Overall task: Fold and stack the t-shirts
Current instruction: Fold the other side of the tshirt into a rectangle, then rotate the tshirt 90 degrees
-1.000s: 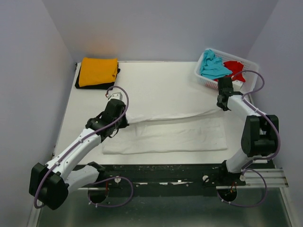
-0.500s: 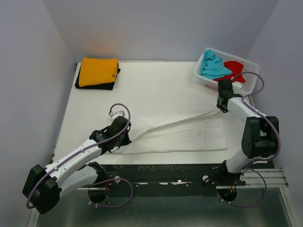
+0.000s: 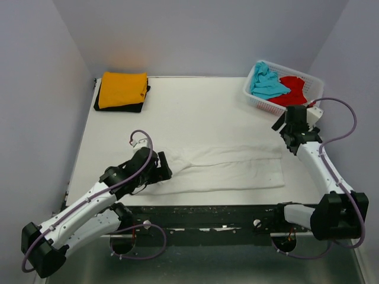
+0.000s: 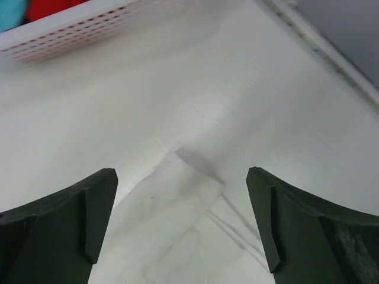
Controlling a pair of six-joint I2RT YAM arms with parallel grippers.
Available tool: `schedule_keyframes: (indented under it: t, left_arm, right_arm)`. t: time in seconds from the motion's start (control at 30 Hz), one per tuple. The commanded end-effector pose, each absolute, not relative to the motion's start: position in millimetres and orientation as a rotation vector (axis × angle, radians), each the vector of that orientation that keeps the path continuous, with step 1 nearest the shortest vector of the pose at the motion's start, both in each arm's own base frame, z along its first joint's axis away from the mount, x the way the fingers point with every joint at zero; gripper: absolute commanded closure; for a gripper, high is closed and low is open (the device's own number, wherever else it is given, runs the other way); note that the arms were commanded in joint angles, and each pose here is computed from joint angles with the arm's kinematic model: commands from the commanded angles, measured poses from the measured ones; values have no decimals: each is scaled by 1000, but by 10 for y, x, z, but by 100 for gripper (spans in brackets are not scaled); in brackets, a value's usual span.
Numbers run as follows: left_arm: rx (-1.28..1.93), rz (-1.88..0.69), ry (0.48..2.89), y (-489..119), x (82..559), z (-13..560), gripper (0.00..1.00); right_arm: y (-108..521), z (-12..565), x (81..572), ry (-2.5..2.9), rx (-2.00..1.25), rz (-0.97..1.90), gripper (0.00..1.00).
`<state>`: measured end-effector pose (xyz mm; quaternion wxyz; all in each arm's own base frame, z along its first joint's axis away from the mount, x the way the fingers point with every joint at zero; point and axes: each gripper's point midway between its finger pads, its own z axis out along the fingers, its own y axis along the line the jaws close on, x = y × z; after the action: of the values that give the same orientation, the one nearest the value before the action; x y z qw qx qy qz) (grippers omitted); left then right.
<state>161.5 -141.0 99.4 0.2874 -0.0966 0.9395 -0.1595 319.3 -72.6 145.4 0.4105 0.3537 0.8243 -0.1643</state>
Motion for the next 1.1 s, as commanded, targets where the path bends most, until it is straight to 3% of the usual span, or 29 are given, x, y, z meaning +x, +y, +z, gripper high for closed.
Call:
schedule_keyframes:
  t: [0.0,0.13,0.4,0.6,0.87,1.0,1.07]
  left_arm:
    - [-148,-640,2363,-1844,1918,1349,1]
    - [-165,-725,2422,-2162,2182,1171,1]
    - [-482,-712,2570,-2102,2903,571,1]
    - [-571,-673,2671,-2306,3673,529,1]
    - [-567,-1008,2603,-2958,5226,1067,1]
    - [-572,-1396,2501,-3134,5550,1136,1]
    - [-582,-1462,2472,-3166,5601,1127,1]
  right_arm:
    - [135,1402,3482,2181,586,188,0]
    - [971,1171,3432,2270,390,748,0]
    - [988,534,3247,2435,431,661,0]
    - [1173,283,2826,2559,447,788,0]
    - [1567,305,2000,2691,368,993,0]
    - [1703,365,1840,2689,257,1043,0]
    - [1764,395,1822,2690,200,1073,0]
